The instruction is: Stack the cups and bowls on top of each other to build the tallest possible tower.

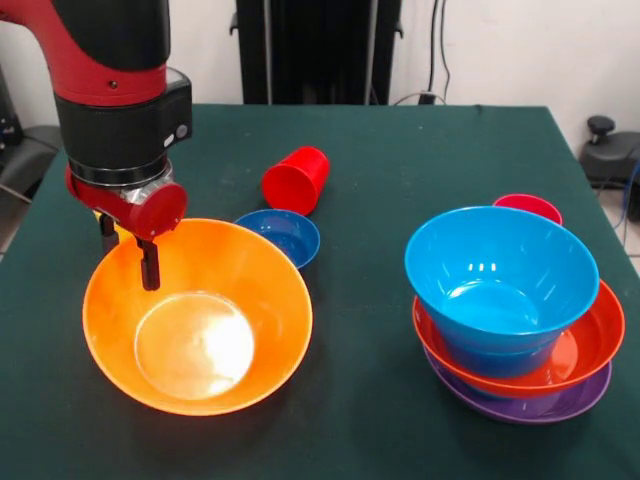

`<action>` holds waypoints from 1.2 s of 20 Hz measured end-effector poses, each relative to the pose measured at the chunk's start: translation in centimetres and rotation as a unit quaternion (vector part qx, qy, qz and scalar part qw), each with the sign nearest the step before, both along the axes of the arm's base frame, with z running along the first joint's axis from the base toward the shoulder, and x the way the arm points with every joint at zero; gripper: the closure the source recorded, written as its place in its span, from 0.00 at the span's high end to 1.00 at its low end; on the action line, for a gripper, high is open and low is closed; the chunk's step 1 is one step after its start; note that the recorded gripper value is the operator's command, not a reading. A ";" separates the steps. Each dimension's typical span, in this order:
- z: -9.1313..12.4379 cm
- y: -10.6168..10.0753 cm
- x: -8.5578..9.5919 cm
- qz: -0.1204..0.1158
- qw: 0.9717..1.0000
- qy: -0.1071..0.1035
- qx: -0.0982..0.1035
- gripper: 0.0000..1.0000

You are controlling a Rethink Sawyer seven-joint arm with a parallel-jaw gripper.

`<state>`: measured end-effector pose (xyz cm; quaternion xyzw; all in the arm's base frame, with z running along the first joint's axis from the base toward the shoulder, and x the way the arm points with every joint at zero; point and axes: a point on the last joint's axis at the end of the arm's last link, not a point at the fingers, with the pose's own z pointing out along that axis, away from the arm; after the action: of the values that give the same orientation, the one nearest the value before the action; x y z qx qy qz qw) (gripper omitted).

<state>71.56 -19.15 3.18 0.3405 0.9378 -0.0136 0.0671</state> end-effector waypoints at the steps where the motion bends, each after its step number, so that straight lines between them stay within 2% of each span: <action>1: 0.0 0.0 0.0 0.001 1.000 -0.002 -0.001 1.00; 8: 0.3 -0.1 0.2 0.002 1.000 -0.008 -0.005 1.00; 13: 2.1 0.2 -0.1 0.003 1.000 -0.012 -0.007 1.00; 18: 6.1 0.7 -0.7 0.006 1.000 -0.013 -0.011 1.00; 19: 8.0 0.8 -1.0 0.006 1.000 -0.008 -0.010 1.00; 23: 11.5 1.1 -1.6 0.006 1.000 0.004 -0.008 1.00; 24: 13.2 1.2 -1.9 0.005 1.000 0.009 -0.008 1.00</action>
<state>69.66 -17.95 16.38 0.3349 0.9399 -0.0236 0.0617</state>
